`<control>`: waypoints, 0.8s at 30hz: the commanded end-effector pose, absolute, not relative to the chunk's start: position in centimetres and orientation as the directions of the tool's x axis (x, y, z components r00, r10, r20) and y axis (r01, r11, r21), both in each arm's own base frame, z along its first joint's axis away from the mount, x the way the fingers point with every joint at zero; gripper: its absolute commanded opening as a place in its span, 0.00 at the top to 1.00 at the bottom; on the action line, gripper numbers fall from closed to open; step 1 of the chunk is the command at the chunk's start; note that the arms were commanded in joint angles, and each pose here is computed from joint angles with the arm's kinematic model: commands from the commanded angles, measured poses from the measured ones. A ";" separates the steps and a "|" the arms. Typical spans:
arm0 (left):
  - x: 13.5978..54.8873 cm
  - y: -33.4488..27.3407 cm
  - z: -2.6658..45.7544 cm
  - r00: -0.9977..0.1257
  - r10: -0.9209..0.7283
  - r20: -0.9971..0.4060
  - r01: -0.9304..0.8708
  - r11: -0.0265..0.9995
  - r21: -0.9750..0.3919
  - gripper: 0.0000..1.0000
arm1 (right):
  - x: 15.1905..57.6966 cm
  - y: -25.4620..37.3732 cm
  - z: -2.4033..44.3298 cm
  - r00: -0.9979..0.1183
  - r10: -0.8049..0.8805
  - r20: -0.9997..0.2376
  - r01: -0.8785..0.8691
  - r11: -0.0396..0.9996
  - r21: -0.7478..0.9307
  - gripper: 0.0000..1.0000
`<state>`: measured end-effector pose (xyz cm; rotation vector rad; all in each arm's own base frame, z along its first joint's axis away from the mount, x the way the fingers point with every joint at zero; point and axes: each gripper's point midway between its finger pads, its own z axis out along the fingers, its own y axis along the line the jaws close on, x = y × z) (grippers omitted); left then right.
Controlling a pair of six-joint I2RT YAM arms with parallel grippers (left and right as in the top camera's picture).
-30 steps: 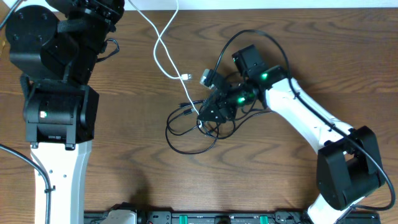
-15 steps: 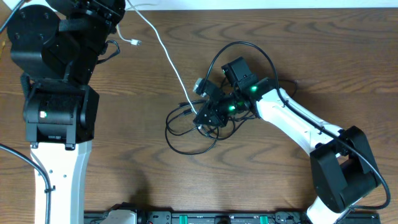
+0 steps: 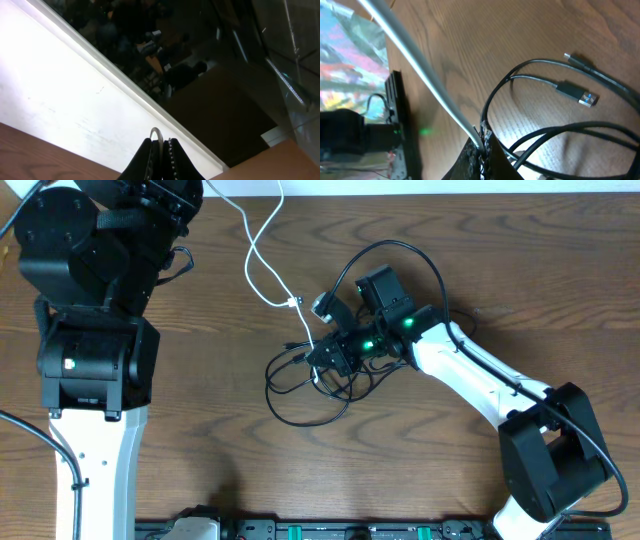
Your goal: Untangle cables
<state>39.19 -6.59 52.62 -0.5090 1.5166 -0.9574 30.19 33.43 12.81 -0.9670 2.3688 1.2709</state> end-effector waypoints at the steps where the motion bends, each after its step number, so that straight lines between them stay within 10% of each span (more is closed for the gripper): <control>1: 39.1 -6.4 53.1 -0.183 -0.785 -0.592 0.204 0.558 -0.804 0.92 | 29.9 33.4 15.6 -0.805 -0.346 -0.482 -0.591 0.411 0.693 0.99; 11: 39.1 -6.4 52.1 -0.206 -0.783 -0.587 0.173 0.561 -0.810 0.92 | 29.8 31.0 14.9 -0.944 -0.191 -0.269 -0.327 0.635 0.699 0.99; 24: 38.3 -6.5 41.2 -0.466 -0.694 -0.548 -0.130 0.667 -0.734 0.92 | 31.5 29.1 20.9 -0.784 -0.246 -0.569 -0.593 0.569 0.570 0.99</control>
